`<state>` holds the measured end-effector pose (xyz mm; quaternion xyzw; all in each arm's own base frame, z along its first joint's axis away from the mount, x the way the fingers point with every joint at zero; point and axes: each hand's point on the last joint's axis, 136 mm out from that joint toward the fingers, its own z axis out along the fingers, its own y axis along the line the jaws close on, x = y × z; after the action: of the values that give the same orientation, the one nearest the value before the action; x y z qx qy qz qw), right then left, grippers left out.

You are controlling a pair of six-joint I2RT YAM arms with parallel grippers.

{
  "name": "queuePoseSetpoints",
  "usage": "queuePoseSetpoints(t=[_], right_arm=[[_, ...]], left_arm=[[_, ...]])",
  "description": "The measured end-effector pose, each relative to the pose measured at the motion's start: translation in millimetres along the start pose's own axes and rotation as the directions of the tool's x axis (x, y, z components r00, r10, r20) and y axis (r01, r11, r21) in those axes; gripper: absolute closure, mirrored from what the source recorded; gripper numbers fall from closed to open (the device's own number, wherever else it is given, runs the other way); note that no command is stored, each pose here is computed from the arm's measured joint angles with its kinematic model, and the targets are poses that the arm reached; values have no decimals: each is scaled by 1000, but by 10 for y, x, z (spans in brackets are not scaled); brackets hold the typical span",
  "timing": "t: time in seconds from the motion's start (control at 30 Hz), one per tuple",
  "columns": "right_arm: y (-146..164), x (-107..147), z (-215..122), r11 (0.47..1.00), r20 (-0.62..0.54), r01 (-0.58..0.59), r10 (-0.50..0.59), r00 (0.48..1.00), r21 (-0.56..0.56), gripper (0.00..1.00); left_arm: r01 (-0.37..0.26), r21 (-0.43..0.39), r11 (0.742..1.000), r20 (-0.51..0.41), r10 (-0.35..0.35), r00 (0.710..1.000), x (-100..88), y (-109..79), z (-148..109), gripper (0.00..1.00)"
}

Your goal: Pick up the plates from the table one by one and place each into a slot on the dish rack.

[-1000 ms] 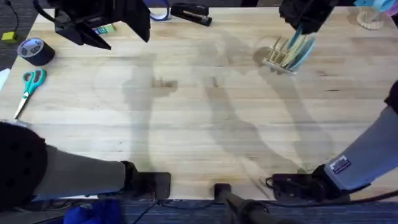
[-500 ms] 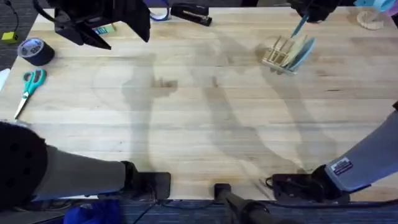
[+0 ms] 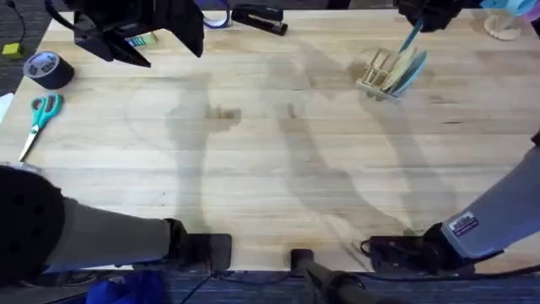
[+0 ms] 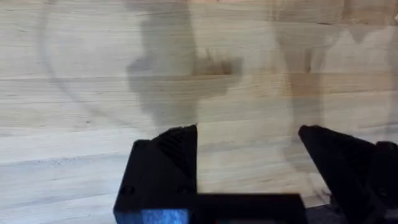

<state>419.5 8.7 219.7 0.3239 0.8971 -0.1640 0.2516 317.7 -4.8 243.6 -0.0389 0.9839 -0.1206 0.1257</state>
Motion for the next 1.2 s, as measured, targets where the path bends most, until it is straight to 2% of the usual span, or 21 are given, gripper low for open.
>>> queuePoseSetpoints(t=[0.67, 1.2], right_arm=[[34, 47, 94, 999, -17, 40, -39, 999, 18, 970], [135, 207, 395, 993, -71, 99, -94, 993, 71, 970]], left_arm=[[0, 0, 1000, 0, 0, 1000, 0, 0, 0, 8], [0, 0, 1000, 0, 0, 1000, 0, 0, 0, 8]])
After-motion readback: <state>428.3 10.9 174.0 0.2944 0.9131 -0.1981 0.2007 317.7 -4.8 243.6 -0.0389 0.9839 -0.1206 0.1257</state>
